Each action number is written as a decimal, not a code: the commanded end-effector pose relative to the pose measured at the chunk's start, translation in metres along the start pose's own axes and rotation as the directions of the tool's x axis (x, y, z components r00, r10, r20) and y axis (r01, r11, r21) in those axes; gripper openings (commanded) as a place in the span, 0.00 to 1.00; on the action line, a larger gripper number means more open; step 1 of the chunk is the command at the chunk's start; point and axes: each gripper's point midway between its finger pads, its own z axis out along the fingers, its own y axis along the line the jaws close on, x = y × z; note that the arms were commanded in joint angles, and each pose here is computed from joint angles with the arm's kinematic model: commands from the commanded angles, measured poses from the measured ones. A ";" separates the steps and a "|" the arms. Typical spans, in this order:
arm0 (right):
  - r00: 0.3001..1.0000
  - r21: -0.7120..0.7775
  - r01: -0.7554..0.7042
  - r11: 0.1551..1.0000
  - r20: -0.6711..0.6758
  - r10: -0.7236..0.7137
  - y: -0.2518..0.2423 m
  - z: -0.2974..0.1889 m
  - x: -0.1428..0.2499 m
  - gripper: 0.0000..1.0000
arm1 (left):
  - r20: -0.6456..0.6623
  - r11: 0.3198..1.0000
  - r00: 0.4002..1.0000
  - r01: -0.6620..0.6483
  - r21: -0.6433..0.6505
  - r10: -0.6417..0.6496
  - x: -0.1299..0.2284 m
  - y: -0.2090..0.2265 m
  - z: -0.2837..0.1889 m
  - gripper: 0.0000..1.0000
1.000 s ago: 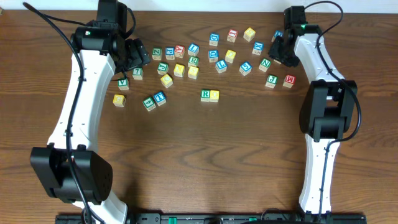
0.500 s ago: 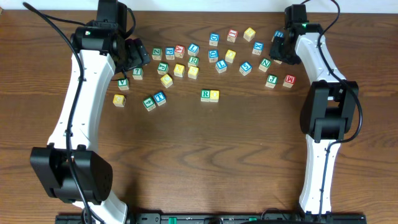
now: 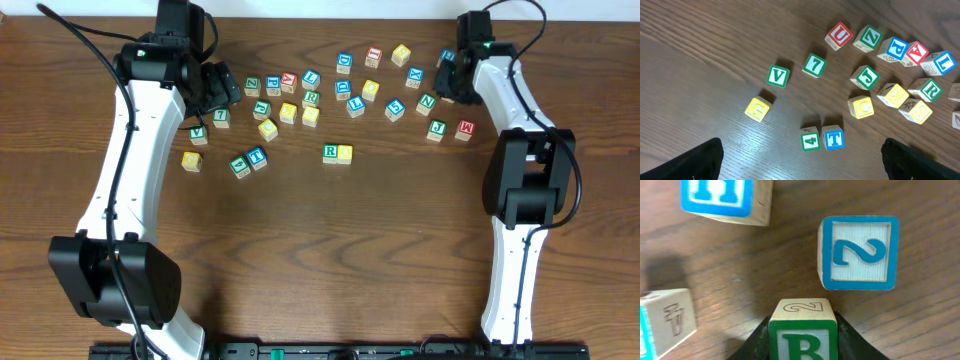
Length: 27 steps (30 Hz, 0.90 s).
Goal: Spell out ROBOT
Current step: 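Carry the green B block left toward the O block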
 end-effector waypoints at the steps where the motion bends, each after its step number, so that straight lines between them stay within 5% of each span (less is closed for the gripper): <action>1: 1.000 0.009 -0.013 1.000 0.028 0.012 -0.004 -0.015 -0.007 0.25 | 0.018 1.000 1.000 -0.004 -0.006 0.004 -0.002 0.004 -0.007 1.00; 8: 0.999 -0.001 -0.004 1.000 0.052 0.004 -0.001 -0.025 -0.014 0.23 | 0.018 1.000 1.000 -0.004 -0.006 0.004 -0.002 0.004 -0.008 1.00; 17: 0.993 -0.091 0.053 0.994 0.113 -0.043 0.016 -0.103 -0.027 0.23 | 0.018 1.000 1.000 -0.004 -0.006 0.004 -0.002 0.004 -0.007 1.00; 27: 0.976 -0.181 0.195 0.964 -0.063 -0.209 0.052 -0.158 0.042 0.22 | 0.018 1.000 1.000 -0.004 -0.006 0.004 -0.002 0.004 -0.008 1.00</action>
